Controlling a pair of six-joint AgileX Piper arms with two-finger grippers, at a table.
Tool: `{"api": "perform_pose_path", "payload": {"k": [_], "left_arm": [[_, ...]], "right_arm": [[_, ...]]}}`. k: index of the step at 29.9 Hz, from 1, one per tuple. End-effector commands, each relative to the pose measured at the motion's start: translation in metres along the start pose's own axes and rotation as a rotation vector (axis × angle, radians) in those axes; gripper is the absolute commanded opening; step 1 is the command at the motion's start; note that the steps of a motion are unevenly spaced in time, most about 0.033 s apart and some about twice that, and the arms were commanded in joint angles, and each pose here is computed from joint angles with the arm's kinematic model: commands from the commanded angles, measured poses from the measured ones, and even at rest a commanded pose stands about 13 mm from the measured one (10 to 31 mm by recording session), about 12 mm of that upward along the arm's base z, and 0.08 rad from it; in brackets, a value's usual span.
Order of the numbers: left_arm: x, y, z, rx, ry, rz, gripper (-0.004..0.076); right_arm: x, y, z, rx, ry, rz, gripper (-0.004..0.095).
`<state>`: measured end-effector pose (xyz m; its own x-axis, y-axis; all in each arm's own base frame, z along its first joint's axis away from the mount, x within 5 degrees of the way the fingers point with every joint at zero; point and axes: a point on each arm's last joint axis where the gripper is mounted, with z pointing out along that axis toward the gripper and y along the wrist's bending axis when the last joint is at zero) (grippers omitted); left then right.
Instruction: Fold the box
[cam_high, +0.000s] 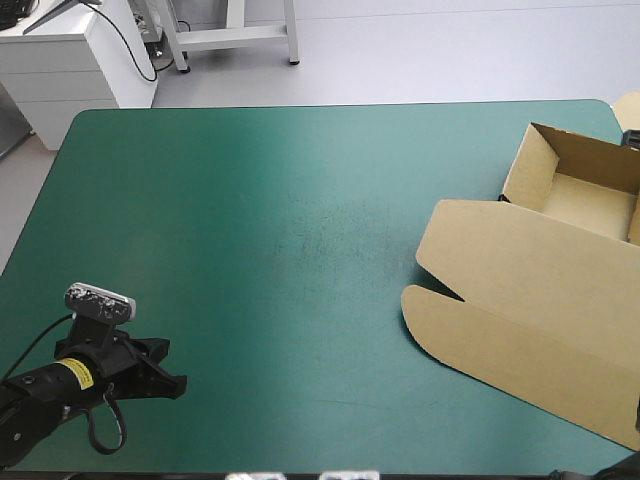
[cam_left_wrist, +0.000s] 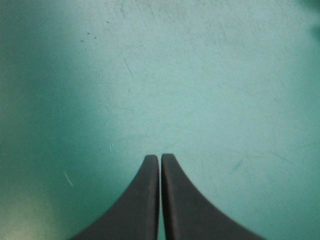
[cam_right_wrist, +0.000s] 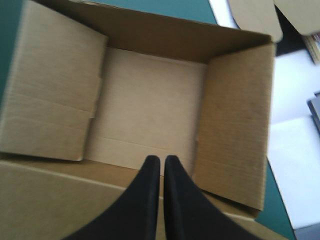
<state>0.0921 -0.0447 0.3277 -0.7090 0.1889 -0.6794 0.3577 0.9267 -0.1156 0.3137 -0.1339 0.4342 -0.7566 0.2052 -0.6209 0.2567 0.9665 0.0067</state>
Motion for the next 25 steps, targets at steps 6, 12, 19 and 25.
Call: {"api": "perform_pose_path", "payload": {"k": [6, 12, 19, 25], "left_arm": [[-0.014, -0.001, -0.018, 0.001, -0.223, 0.016, -0.0008], [-0.003, 0.001, -0.042, -0.016, -0.349, 0.04, -0.0008], [0.033, 0.005, -0.046, -0.029, -0.417, 0.055, -0.0008], [0.068, 0.01, -0.046, -0.034, -0.502, 0.064, -0.0008]], "right_arm": [[0.044, 0.077, -0.081, -0.157, -0.151, -0.234, 0.0], [0.1, 0.098, -0.086, -0.262, -0.087, -0.328, 0.0], [0.151, 0.103, -0.104, -0.389, -0.288, -0.341, -0.0021], [0.206, 0.099, -0.128, -0.441, -0.52, -0.437, -0.0021]]}}
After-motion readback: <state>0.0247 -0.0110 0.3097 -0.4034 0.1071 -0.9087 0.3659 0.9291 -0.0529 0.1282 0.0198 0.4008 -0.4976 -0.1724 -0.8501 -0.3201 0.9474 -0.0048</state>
